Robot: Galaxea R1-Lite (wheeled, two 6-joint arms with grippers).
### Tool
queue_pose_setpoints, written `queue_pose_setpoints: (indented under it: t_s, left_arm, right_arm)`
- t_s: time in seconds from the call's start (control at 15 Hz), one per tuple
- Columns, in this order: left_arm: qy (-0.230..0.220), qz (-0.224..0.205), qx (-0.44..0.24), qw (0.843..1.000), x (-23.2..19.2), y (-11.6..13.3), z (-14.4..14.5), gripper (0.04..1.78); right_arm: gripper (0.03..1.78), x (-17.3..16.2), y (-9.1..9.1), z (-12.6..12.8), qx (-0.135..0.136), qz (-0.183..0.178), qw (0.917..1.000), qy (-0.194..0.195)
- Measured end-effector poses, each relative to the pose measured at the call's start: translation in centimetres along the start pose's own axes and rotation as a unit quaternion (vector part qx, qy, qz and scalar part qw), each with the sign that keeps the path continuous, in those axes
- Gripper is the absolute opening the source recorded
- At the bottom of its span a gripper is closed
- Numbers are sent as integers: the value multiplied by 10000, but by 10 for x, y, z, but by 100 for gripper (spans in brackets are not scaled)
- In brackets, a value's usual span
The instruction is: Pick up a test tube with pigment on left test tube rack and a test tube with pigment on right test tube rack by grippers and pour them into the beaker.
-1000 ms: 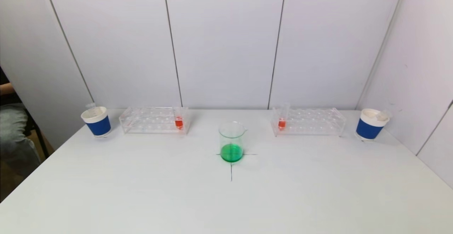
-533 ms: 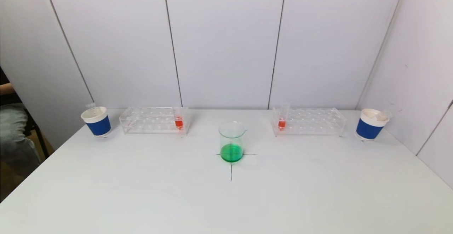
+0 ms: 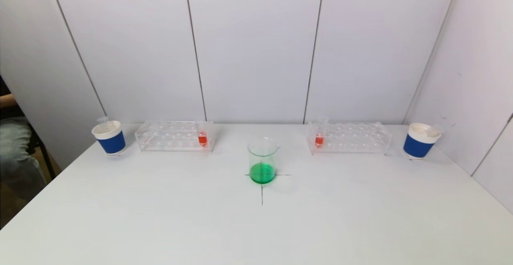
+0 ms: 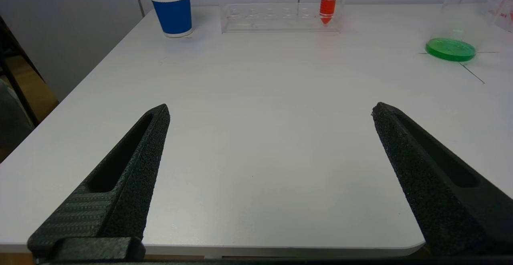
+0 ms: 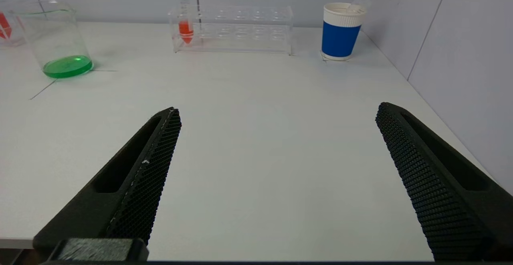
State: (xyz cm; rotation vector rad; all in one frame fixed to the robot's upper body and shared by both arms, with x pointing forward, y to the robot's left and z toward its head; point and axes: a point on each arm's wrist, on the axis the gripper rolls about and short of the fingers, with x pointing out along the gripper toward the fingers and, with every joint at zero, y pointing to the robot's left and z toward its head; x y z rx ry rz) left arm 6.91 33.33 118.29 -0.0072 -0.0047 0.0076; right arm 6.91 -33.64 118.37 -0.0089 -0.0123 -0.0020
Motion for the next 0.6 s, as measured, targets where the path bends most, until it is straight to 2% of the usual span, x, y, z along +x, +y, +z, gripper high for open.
queue_pose_setpoints:
  t_s: [0.6]
  left_arm:
    - [0, 2, 0, 10000, 0, 0, 0, 176]
  right_arm:
    - [177, 0, 0, 0, 9, 0, 10000, -2]
